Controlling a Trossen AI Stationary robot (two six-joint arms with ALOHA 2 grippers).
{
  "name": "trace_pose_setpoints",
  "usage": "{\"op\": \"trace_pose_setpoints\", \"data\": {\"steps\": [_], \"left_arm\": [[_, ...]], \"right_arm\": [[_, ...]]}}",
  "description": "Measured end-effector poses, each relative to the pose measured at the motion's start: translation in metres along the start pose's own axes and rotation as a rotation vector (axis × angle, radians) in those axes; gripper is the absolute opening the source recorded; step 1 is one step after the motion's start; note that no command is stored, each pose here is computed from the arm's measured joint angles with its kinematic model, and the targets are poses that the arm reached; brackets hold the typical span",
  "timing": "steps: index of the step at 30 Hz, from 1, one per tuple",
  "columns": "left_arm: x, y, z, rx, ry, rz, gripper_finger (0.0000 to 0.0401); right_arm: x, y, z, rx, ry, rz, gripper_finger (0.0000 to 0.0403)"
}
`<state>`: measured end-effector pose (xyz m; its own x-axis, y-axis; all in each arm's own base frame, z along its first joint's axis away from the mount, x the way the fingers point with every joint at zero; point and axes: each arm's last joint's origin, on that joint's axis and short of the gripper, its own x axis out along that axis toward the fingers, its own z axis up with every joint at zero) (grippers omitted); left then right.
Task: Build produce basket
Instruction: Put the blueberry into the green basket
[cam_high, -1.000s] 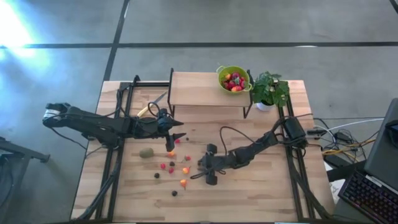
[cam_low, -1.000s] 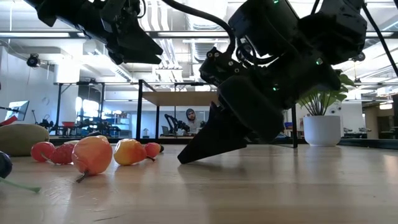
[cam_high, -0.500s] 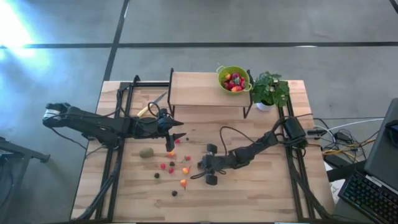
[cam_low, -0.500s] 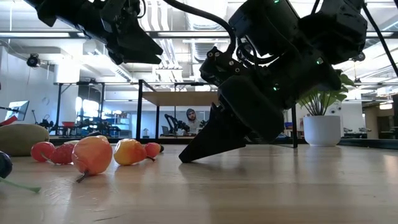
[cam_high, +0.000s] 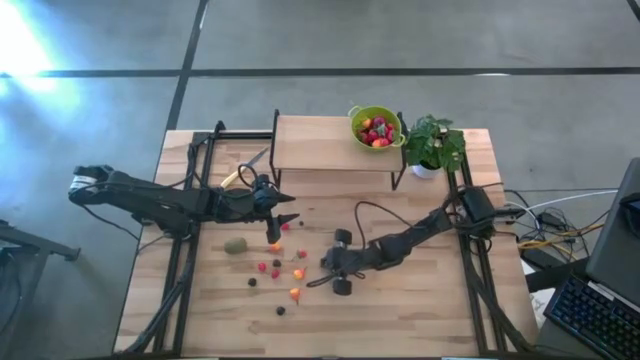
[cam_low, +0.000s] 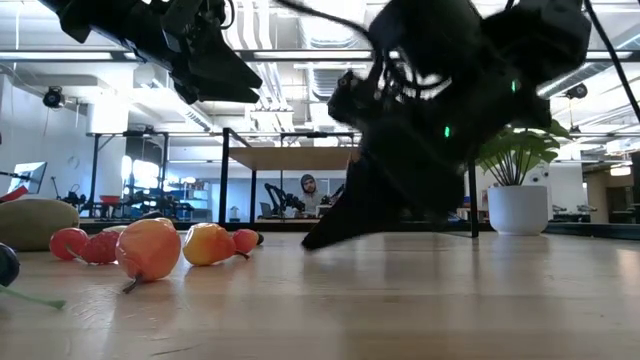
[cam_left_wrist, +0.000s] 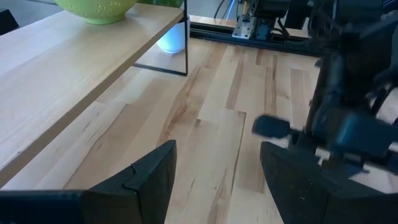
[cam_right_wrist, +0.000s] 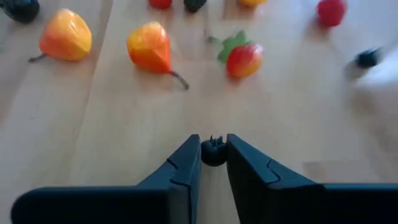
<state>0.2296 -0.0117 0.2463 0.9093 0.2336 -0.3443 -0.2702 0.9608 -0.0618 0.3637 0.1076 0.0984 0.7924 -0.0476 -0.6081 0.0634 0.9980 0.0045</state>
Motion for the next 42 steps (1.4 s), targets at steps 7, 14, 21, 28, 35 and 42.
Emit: {"op": "trace_pose_setpoints", "data": {"steps": [7,14,21,28,35,42], "left_arm": [[0.000,0.000,0.000,-0.003,0.000,0.000,0.0238],[0.000,0.000,0.000,-0.009,-0.002,0.000,0.0238],[0.000,0.000,0.001,-0.011,-0.008,-0.001,0.0238],[0.000,0.001,0.001,-0.011,-0.012,0.020,0.0238],[0.000,0.001,0.001,-0.009,-0.012,0.020,0.0238],[0.000,0.001,0.001,-0.001,-0.012,0.021,0.0238]], "right_arm": [[-0.066,-0.023,0.054,-0.061,0.003,-0.057,0.0058],[-0.155,-0.082,0.100,-0.053,-0.110,-0.165,0.0062],[-0.228,-0.152,0.110,0.075,-0.207,-0.327,0.0062],[-0.261,-0.205,0.101,0.169,-0.231,-0.415,0.0060],[-0.256,-0.247,0.088,0.243,-0.158,-0.504,0.0064],[-0.244,-0.283,0.073,0.301,-0.065,-0.581,0.0056]]}}
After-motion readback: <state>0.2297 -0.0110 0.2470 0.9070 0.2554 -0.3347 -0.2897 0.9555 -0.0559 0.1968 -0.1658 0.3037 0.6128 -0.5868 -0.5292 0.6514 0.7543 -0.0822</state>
